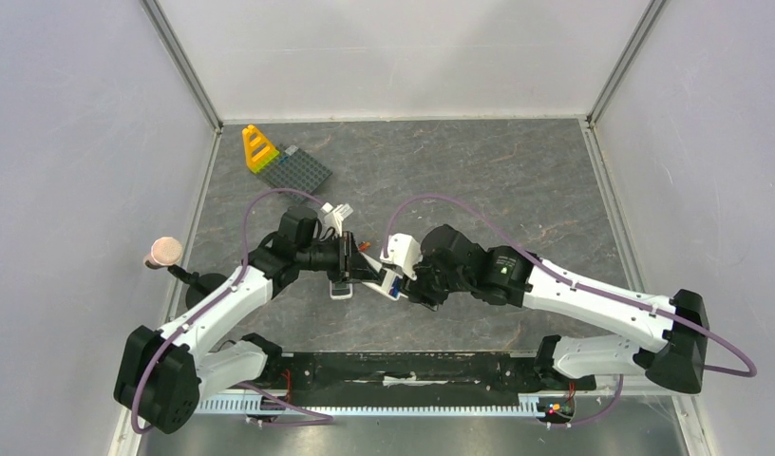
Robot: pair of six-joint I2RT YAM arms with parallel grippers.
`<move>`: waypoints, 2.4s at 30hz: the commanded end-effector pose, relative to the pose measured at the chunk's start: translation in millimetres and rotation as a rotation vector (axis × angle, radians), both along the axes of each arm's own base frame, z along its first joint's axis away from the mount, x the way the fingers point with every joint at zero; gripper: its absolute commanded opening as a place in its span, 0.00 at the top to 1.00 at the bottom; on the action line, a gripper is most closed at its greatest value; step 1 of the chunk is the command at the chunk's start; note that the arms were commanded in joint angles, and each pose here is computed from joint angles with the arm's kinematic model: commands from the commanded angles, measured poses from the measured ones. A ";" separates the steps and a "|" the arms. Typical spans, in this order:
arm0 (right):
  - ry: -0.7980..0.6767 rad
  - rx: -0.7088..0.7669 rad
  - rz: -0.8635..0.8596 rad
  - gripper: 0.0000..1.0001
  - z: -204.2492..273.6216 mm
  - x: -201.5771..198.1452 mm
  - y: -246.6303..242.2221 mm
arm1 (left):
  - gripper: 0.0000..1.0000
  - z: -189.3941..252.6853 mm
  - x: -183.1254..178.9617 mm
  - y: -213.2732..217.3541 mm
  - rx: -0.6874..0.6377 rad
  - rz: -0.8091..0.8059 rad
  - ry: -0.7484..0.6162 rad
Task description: Load the batteries into the remote control
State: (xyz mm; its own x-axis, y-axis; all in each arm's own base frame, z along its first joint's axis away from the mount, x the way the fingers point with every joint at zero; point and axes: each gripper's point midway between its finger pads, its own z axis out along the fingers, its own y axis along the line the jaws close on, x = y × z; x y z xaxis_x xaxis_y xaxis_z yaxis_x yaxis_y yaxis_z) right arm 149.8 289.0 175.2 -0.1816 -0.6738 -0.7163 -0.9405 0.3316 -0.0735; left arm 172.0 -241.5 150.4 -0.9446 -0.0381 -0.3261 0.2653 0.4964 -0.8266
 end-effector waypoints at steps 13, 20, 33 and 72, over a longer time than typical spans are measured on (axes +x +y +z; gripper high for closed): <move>-0.061 -0.018 0.068 1.00 -4.8 0.0 26.3 | 0.98 31.3 -11.3 -12.1 -0.100 -0.141 -0.121; -0.083 -0.025 0.046 1.00 -6.0 6.2 29.6 | 0.98 30.7 -12.9 -12.7 -0.103 -0.153 -0.121; -0.077 -0.029 0.043 1.00 -10.6 9.0 36.3 | 0.98 27.5 -14.5 -13.1 -0.101 -0.165 -0.111; 0.019 0.029 -0.074 0.98 -16.7 11.5 54.6 | 0.98 23.1 -9.4 -14.5 -0.109 -0.084 -0.031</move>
